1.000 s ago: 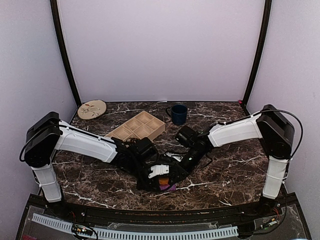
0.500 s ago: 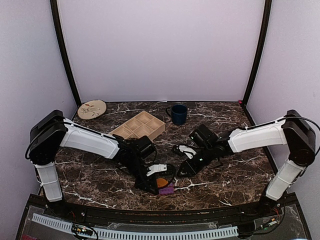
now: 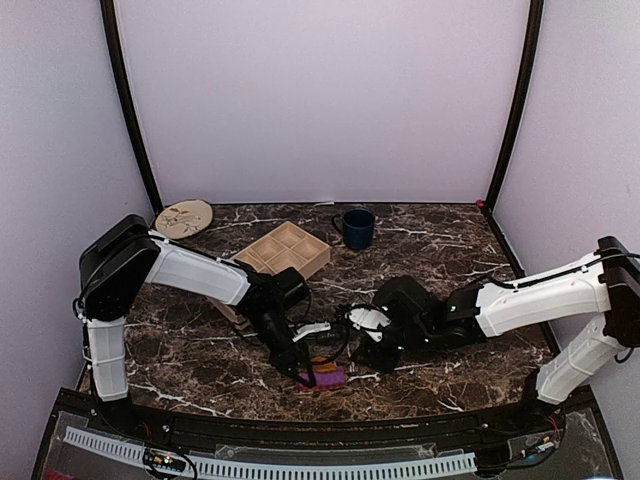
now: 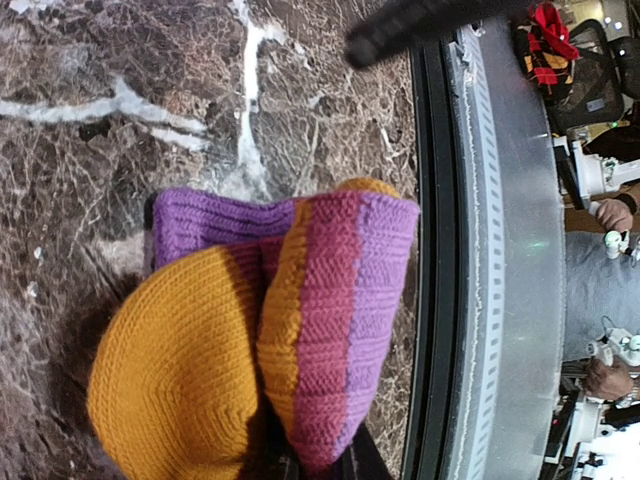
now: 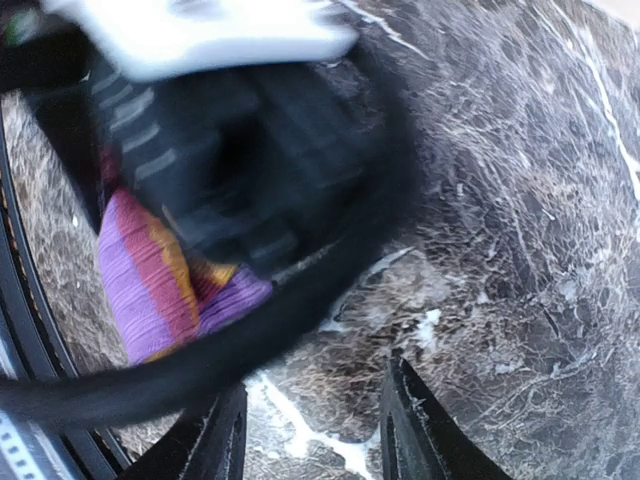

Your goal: Roll the socks

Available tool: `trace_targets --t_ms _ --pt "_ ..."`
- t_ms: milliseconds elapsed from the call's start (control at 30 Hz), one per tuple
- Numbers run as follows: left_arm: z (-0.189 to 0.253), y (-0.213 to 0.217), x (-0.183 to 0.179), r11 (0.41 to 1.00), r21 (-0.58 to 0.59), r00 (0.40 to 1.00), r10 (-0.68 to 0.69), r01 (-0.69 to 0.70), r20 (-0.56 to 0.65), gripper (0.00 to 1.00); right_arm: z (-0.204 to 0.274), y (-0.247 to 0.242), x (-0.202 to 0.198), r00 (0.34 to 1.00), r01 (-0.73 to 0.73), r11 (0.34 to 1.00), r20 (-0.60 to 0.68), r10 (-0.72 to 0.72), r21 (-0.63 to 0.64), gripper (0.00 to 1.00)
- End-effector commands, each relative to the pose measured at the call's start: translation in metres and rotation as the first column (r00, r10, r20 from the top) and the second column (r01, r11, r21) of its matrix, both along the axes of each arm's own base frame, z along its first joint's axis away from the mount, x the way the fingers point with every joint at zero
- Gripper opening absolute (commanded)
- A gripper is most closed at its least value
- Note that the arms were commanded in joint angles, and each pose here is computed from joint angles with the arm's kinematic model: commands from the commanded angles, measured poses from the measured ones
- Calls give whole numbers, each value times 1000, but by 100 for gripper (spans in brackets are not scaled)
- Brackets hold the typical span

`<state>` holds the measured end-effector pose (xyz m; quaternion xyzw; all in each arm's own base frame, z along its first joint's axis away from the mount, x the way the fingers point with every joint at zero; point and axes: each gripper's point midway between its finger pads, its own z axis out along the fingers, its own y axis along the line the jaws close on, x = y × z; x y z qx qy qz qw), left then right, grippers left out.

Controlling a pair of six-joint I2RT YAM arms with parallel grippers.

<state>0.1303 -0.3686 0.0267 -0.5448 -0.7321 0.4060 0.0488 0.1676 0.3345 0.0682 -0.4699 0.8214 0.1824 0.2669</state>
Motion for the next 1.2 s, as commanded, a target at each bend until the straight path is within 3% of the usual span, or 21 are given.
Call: trace_targets --t_ms 0,700,1167 --pt "-19 21 -12 993 117 994 23 -11 -105 9 18 0 1 987 -11 1000 159 9 14 43" --pt "-26 25 -10 992 120 973 68 -42 -219 9 11 58 -61 904 -302 949 291 314 -87 42" --pt "-23 25 -5 992 115 966 82 -55 -246 10 -12 73 -63 854 -378 908 312 417 -178 43"
